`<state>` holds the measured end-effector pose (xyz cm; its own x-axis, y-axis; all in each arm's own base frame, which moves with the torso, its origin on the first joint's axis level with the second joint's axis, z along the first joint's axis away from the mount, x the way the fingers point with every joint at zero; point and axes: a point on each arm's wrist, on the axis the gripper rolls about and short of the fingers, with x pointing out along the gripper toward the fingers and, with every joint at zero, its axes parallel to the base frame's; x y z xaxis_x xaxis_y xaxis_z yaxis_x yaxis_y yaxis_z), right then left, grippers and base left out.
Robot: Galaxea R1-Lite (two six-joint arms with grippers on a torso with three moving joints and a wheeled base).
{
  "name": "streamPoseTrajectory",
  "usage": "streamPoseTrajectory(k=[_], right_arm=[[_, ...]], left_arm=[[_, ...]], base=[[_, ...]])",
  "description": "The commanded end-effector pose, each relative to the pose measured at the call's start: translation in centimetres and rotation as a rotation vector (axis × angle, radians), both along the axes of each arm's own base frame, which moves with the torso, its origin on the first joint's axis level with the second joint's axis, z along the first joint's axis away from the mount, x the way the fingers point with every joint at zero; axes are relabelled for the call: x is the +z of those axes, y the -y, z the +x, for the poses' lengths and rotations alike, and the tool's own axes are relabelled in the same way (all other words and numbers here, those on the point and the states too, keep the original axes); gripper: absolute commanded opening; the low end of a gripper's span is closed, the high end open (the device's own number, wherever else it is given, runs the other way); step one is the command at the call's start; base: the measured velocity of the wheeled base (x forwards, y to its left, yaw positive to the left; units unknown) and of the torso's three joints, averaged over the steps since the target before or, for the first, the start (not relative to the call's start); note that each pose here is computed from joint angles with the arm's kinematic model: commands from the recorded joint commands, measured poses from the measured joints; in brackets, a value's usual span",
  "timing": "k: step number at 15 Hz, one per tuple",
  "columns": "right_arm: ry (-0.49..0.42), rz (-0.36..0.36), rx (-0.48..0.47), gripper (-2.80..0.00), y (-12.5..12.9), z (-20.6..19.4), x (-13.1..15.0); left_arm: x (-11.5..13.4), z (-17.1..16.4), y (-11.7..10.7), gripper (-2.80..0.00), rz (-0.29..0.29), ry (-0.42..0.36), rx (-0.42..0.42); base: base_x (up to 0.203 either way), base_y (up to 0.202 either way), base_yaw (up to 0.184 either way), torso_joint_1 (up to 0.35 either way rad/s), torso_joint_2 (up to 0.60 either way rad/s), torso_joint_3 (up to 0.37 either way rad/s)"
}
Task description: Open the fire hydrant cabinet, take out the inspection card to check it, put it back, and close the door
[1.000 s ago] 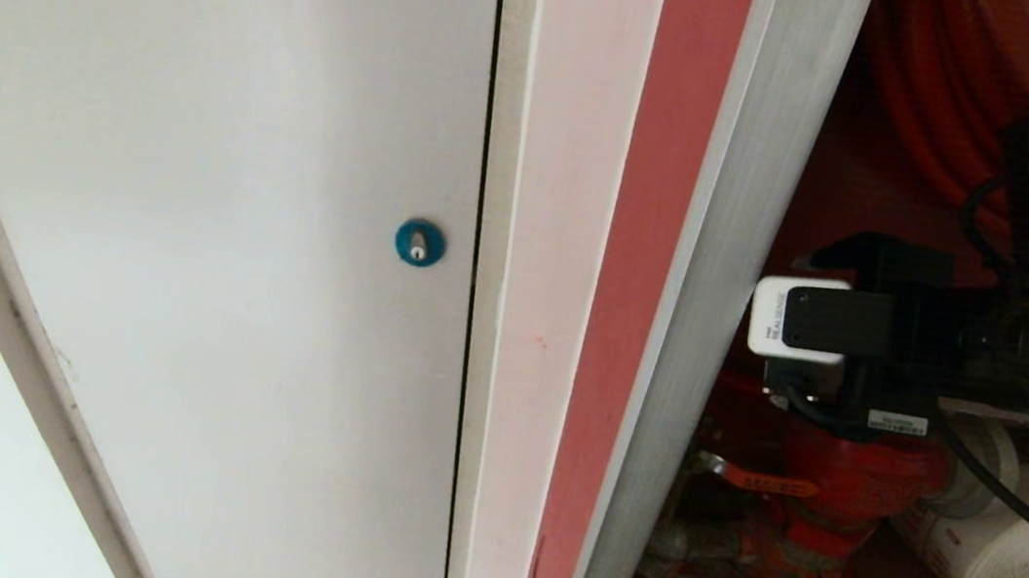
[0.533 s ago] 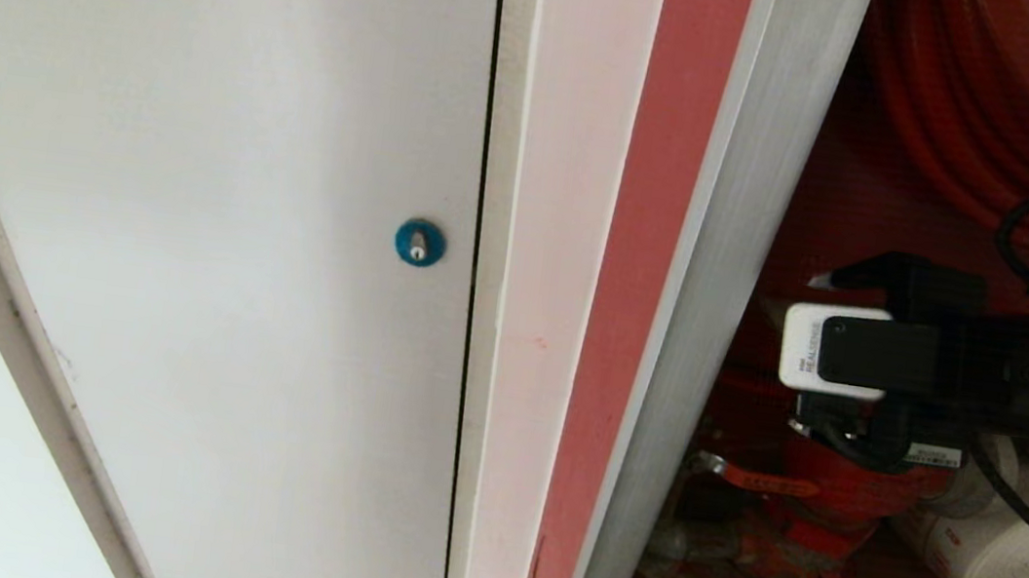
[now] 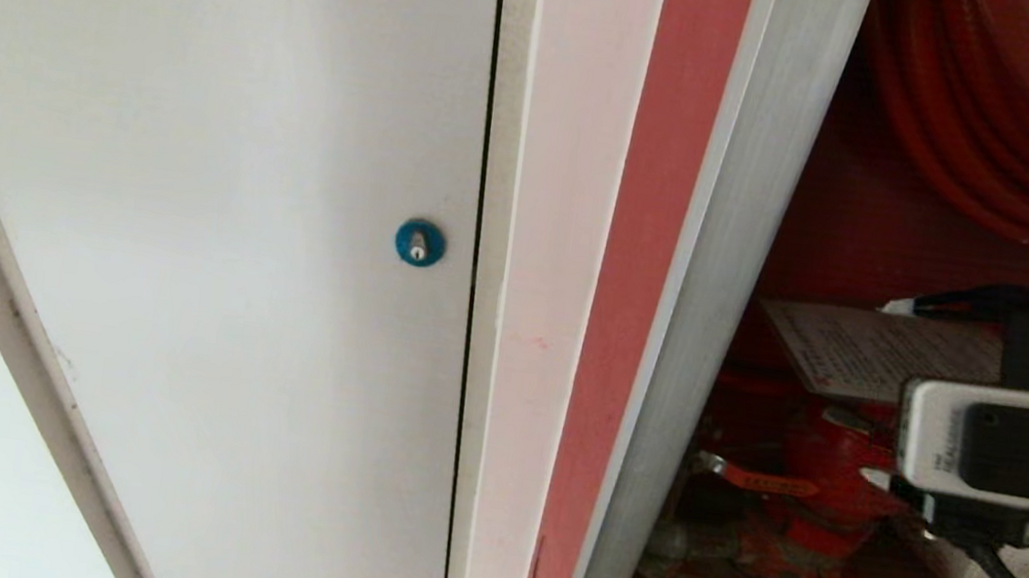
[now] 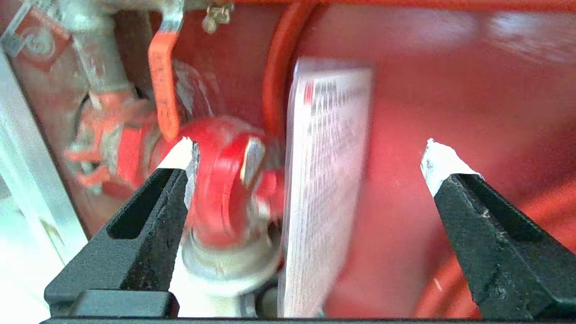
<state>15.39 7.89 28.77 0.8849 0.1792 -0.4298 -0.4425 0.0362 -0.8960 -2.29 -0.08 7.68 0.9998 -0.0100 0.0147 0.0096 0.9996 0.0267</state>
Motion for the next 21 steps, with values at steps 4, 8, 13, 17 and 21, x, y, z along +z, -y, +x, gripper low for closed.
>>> streamPoseTrajectory(k=[4, 8, 13, 17, 21], right_arm=[[0.106, 0.002, 0.047, 0.00, 3.0, -5.9, 0.1], [0.112, -0.008, 0.053, 0.00, 4.9, -9.2, -0.1], [0.111, 0.039, 0.035, 0.00, 6.5, -11.8, -0.4], [0.018, 0.315, -0.044, 0.00, 6.8, -12.6, -0.6], [-0.122, 0.603, -0.093, 0.00, 7.3, -13.8, -1.3]], left_arm=[[-0.2, 0.1, 0.0, -2.80, 0.000, -0.009, 0.002], [-0.2, 0.1, 0.0, -2.80, 0.000, -0.009, 0.001], [-0.2, 0.1, 0.0, -2.80, 0.000, -0.009, 0.001], [-0.2, 0.1, 0.0, -2.80, 0.001, -0.009, 0.001], [-0.2, 0.1, 0.0, -2.80, 0.001, -0.009, 0.001]], base=[[0.000, 0.000, 0.000, 0.000, 0.00, 0.000], [0.000, 0.000, 0.000, 0.000, 0.00, 0.000], [0.000, 0.000, 0.000, 0.000, 0.00, 0.000], [0.000, 0.000, 0.000, 0.000, 0.00, 0.000], [0.000, 0.000, 0.000, 0.000, 0.00, 0.000]])
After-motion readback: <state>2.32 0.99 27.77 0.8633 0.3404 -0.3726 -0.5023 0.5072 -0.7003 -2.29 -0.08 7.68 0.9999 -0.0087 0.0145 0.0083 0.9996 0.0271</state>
